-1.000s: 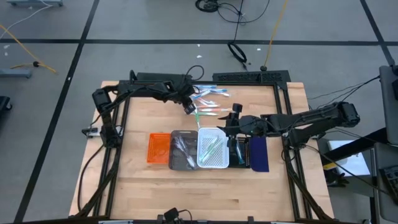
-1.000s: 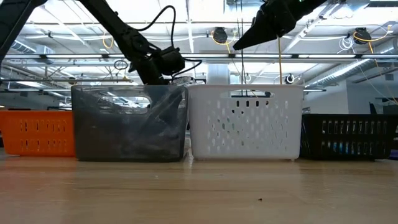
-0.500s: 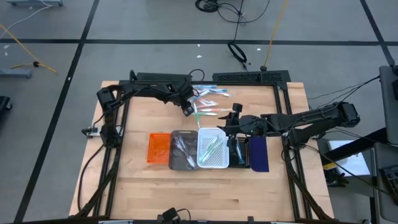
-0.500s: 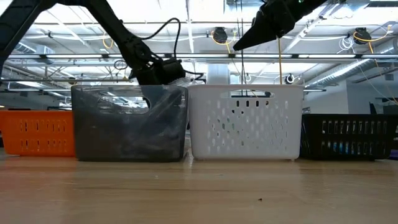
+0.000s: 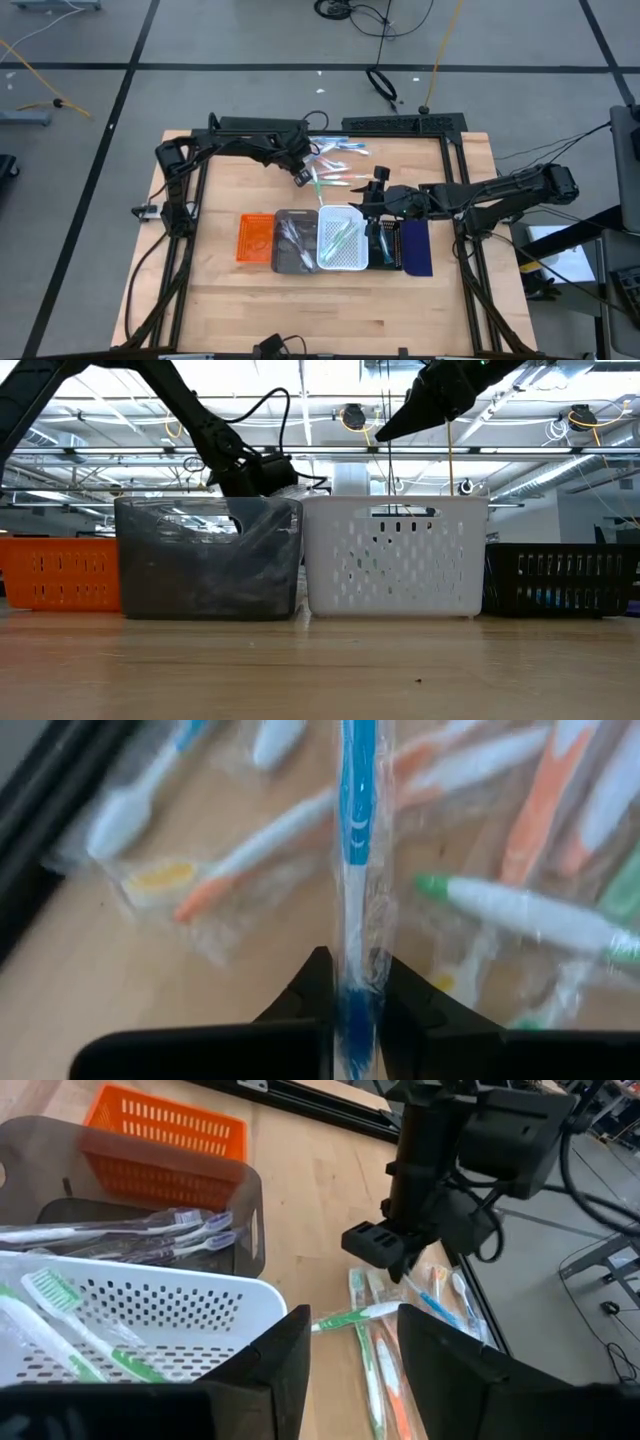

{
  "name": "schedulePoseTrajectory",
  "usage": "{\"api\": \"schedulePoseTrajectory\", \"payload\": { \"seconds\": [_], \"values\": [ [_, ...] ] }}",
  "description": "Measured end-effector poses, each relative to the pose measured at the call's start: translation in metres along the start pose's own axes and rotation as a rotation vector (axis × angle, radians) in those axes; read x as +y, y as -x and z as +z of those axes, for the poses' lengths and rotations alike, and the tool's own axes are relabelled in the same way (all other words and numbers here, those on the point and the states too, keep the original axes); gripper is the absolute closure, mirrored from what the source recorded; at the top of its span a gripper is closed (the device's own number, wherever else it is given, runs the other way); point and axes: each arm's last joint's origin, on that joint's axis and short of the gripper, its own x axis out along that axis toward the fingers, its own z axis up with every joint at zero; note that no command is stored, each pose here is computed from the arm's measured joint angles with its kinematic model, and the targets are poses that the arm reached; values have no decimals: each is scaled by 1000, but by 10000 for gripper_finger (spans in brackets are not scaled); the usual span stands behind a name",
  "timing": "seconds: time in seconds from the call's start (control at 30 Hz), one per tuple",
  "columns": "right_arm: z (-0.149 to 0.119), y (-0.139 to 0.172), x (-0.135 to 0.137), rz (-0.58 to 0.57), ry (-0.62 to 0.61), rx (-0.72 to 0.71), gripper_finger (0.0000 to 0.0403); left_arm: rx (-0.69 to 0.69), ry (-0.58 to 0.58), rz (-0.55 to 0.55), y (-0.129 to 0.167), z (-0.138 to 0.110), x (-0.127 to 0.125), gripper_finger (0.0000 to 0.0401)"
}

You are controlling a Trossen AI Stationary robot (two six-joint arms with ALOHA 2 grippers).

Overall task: Pick & Place Toothbrushes
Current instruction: Put the blue toothbrush into the right black bin

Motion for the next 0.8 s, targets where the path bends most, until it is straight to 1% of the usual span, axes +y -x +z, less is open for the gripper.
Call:
{"api": "schedulePoseTrajectory", "payload": {
  "seconds": [0.1, 0.2, 0.33, 0.53, 0.63, 0.8],
  "values": [
    [0, 0, 0, 0, -3, 0, 262, 15, 0, 21, 8, 0, 0, 365],
    [0, 0, 0, 1, -27, 3, 262, 13, -1, 38, 19, 1, -2, 372],
    [0, 0, 0, 0, -75, 4, 262, -35, -5, 28, 42, 6, -7, 372],
    [-1, -1, -2, -4, -124, 6, 262, -137, -49, -10, 77, 14, -28, 372],
    [-1, -3, -6, -20, -187, 6, 262, -196, -73, -35, 98, 16, -39, 369],
    [1, -6, -16, -56, -283, -29, 264, -352, -110, -89, 133, 22, -60, 372]
  ]
}}
